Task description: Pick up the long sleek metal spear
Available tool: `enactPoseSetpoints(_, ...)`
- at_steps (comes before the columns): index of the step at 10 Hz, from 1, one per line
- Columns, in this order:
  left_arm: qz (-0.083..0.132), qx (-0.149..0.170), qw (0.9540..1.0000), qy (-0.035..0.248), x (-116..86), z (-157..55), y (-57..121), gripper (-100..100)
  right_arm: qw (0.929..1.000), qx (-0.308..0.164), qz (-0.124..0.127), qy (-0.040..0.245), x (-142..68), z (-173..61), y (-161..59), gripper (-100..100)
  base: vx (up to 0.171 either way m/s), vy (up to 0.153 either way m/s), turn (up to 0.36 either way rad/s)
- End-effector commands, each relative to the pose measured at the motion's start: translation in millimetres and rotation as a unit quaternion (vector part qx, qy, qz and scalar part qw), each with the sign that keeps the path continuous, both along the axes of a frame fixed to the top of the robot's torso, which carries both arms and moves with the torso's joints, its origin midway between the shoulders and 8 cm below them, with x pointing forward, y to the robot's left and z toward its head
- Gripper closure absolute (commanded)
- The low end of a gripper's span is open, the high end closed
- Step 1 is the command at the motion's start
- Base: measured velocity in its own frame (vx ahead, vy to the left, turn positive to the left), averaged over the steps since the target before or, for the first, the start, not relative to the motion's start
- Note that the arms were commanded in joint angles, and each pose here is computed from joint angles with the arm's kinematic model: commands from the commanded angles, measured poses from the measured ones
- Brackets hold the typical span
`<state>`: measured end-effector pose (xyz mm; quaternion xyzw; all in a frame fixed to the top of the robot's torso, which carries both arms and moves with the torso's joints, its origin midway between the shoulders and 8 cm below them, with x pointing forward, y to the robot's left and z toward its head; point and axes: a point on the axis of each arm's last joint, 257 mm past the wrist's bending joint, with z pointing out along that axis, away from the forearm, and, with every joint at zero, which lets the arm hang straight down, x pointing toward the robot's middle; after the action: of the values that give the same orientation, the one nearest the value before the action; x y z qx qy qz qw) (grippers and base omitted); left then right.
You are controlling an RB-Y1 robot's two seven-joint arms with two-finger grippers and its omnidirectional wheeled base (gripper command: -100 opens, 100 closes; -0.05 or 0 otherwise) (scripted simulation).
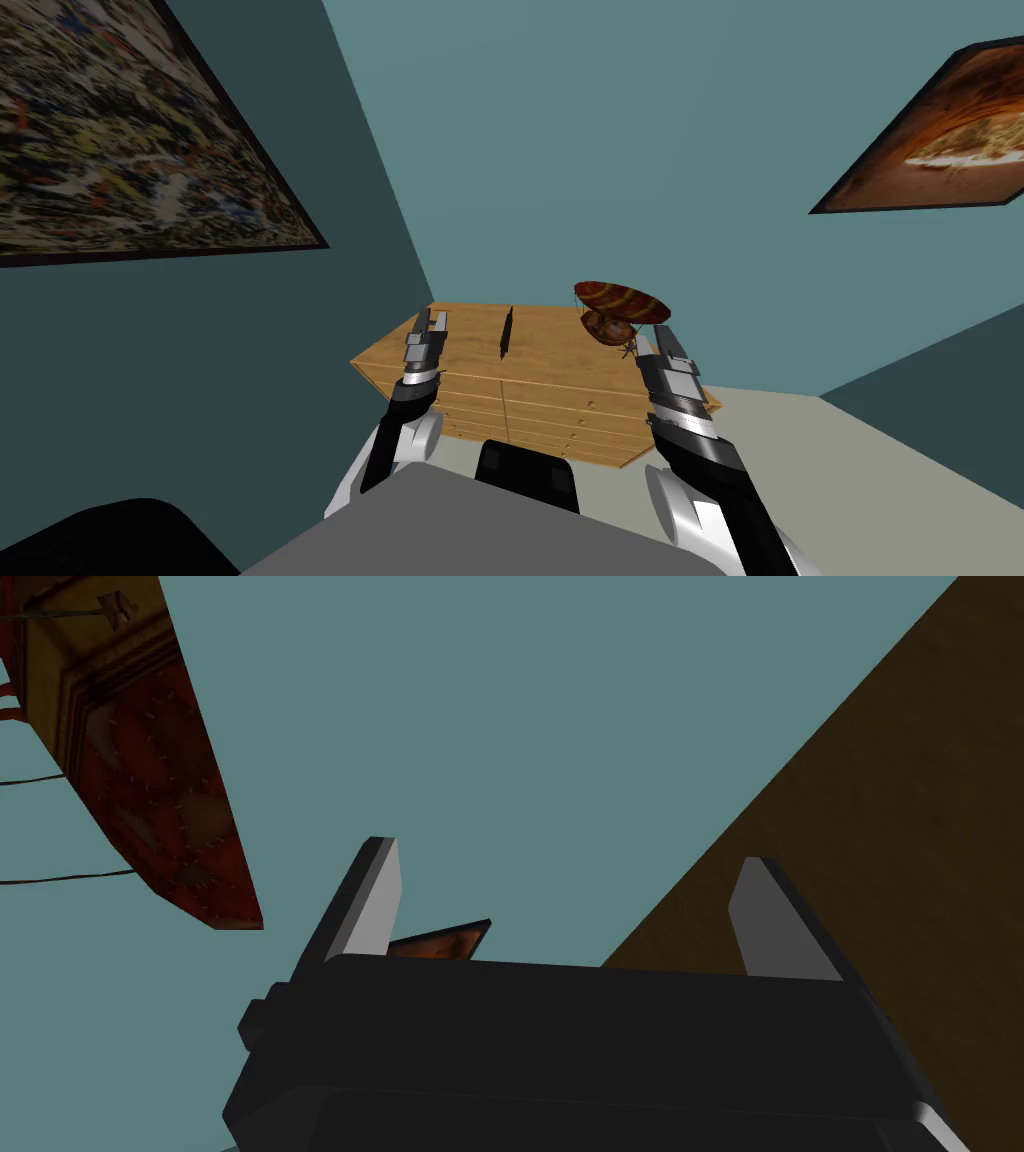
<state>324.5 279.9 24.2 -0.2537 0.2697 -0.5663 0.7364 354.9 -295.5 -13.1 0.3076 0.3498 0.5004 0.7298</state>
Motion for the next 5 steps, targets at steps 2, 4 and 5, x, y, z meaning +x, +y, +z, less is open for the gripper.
enactPoseSetpoints(2, 0.006, 0.039, 0.9990, 0.020, 1, -11, 4.0, -100, 1.0000, 0.000, 0.000, 0.000, 0, 0, 0, 0, -0.042, 0.011, -0.100)
enactPoseSetpoints(4, 0.020, 0.084, 0.9953, 0.045, 2, -26, 13.5, -100, 1.0000, 0.000, 0.000, 0.000, 0, 0, 0, 0, -0.078, 0.041, -0.202)
enactPoseSetpoints(5, 0.017, 0.089, 0.9948, 0.046, 2, -26, 12.2, -100, 1.0000, 0.000, 0.000, 0.000, 0, 0, 0, 0, -0.057, 0.028, -0.058)
